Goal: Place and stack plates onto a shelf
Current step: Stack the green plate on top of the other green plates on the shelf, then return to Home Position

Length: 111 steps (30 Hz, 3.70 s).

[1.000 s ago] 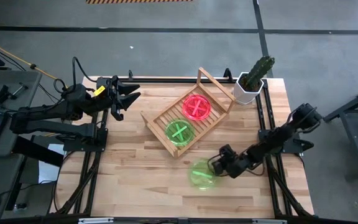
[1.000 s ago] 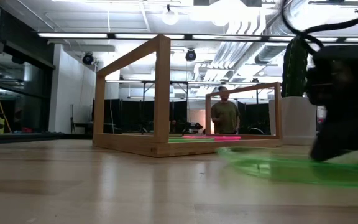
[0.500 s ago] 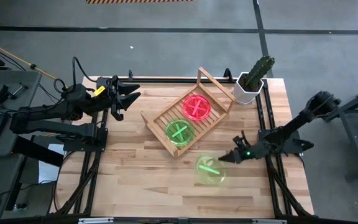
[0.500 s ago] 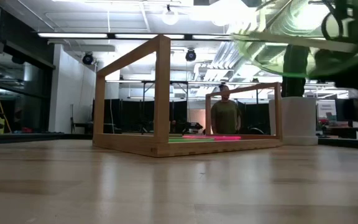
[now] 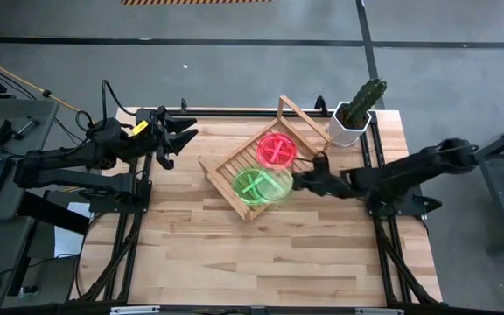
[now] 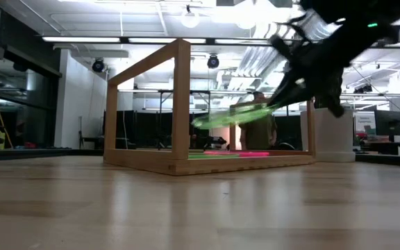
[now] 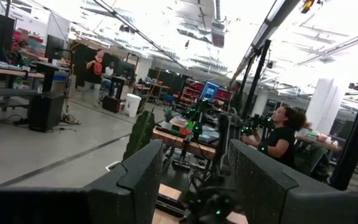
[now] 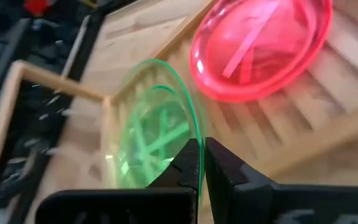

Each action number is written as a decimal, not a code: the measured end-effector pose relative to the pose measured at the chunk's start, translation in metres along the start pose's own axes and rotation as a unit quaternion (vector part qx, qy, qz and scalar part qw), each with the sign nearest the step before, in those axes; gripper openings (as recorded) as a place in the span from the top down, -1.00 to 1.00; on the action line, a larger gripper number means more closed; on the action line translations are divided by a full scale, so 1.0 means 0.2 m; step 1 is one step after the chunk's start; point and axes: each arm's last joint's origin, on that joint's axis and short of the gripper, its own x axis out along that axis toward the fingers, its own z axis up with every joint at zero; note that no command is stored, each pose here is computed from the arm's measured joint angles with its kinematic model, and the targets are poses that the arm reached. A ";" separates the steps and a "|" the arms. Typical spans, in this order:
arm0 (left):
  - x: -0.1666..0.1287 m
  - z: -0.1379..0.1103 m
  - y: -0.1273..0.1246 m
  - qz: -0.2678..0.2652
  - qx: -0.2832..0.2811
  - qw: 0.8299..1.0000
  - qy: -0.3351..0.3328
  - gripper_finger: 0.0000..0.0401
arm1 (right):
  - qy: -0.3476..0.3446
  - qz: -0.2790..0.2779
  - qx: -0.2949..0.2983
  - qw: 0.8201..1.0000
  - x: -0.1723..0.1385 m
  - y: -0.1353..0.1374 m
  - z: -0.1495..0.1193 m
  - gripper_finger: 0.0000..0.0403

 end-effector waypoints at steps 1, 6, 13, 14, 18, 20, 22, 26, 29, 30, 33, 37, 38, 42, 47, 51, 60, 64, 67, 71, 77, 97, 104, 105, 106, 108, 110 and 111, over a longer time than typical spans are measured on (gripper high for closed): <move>0.00 0.00 0.00 0.000 0.000 1.000 0.000 0.14 | -0.006 -0.009 -0.002 1.000 0.03 0.02 0.01 1.00; 0.00 0.00 0.00 0.000 0.000 1.000 0.000 0.14 | -0.006 -0.054 -0.026 0.998 0.21 0.08 0.02 1.00; 0.00 0.00 0.00 0.000 0.000 1.000 -0.002 0.14 | 0.020 -0.090 -0.034 0.995 0.38 0.09 -0.05 1.00; 0.00 0.00 0.00 0.000 0.000 1.000 -0.002 0.14 | 0.023 -0.092 -0.033 0.995 0.39 0.09 -0.06 1.00; 0.00 0.00 0.00 0.000 0.000 1.000 -0.002 0.14 | 0.036 -0.090 -0.025 0.995 0.44 0.10 -0.08 1.00; 0.00 0.00 0.00 0.000 0.001 1.000 -0.001 0.14 | 0.042 -0.089 -0.024 0.995 0.46 0.09 -0.10 1.00; 0.00 0.00 0.00 0.000 0.001 1.000 -0.001 0.14 | 0.042 -0.082 -0.016 0.996 0.47 0.10 -0.10 1.00; 0.00 0.00 0.00 0.000 0.000 1.000 -0.001 0.14 | 0.032 -0.085 -0.008 0.996 0.47 0.09 -0.10 1.00; 0.00 0.00 0.00 0.000 0.000 1.000 -0.001 0.14 | 0.035 -0.074 -0.015 0.997 0.48 0.10 -0.09 0.95; 0.00 0.00 0.00 0.000 0.000 1.000 -0.001 0.14 | 0.037 -0.071 -0.014 0.997 0.48 0.10 -0.09 0.91; 0.00 0.00 0.00 0.000 0.000 1.000 -0.001 0.14 | 0.041 -0.070 -0.018 0.997 0.49 0.10 -0.07 0.70; 0.00 0.00 0.00 0.000 0.001 1.000 -0.001 0.14 | 0.061 -0.058 -0.045 0.995 0.48 0.11 -0.05 0.35; 0.00 0.00 0.00 0.000 0.000 1.000 -0.001 0.14 | 0.066 -0.052 -0.059 0.995 0.47 0.12 -0.04 0.27; 0.00 0.00 0.00 0.000 0.001 1.000 0.000 0.14 | 0.092 -0.010 -0.128 0.988 0.39 0.17 0.01 0.02; -0.02 0.01 -0.01 -0.020 -0.001 1.000 -0.002 0.14 | 0.120 -0.008 -0.230 0.966 0.16 0.20 0.07 -0.09; -0.05 0.02 0.00 -0.022 -0.001 1.000 0.002 0.14 | 0.131 -0.039 -0.287 0.948 -0.05 0.17 0.10 -0.09; -0.08 0.00 0.01 -0.016 0.005 0.999 0.037 0.14 | 0.133 -0.012 -0.318 0.939 -0.35 0.14 0.15 0.03; -0.10 -0.05 0.02 -0.018 0.008 0.998 0.057 0.23 | 0.130 0.002 -0.312 0.941 -0.42 0.13 0.20 0.34; -0.13 -0.12 0.03 -0.027 0.004 0.998 0.053 0.44 | 0.124 0.028 -0.298 0.946 -0.48 0.12 0.24 0.73; -0.19 -0.24 0.04 -0.052 -0.019 0.998 0.035 0.88 | 0.111 0.061 -0.272 0.954 -0.56 0.11 0.29 0.92; -0.28 -0.41 0.06 -0.071 -0.052 0.996 0.031 0.99 | 0.088 0.107 -0.269 0.953 -0.63 0.10 0.34 0.97; -0.49 -0.77 0.17 -0.107 -0.111 0.988 0.000 1.00 | 0.100 0.197 -0.221 0.950 -0.68 0.15 0.37 1.00; -0.50 -0.76 0.18 -0.099 -0.106 0.989 -0.011 1.00 | 0.106 0.224 -0.256 0.934 -0.76 0.12 0.38 1.00; -0.50 -0.76 0.18 -0.099 -0.108 0.989 -0.009 1.00 | 0.104 0.229 -0.262 0.932 -0.77 0.11 0.38 1.00; -0.50 -0.77 0.18 -0.098 -0.108 0.989 -0.006 1.00 | 0.099 0.233 -0.270 0.929 -0.79 0.11 0.38 1.00; -0.50 -0.77 0.18 -0.100 -0.111 0.989 0.000 1.00 | 0.092 0.247 -0.291 0.920 -0.81 0.10 0.38 1.00; -0.50 -0.77 0.18 -0.103 -0.113 0.988 0.003 1.00 | 0.091 0.263 -0.319 0.906 -0.83 0.10 0.37 1.00; -0.50 -0.78 0.18 -0.102 -0.113 0.988 0.004 1.00 | 0.091 0.272 -0.333 0.898 -0.85 0.10 0.37 1.00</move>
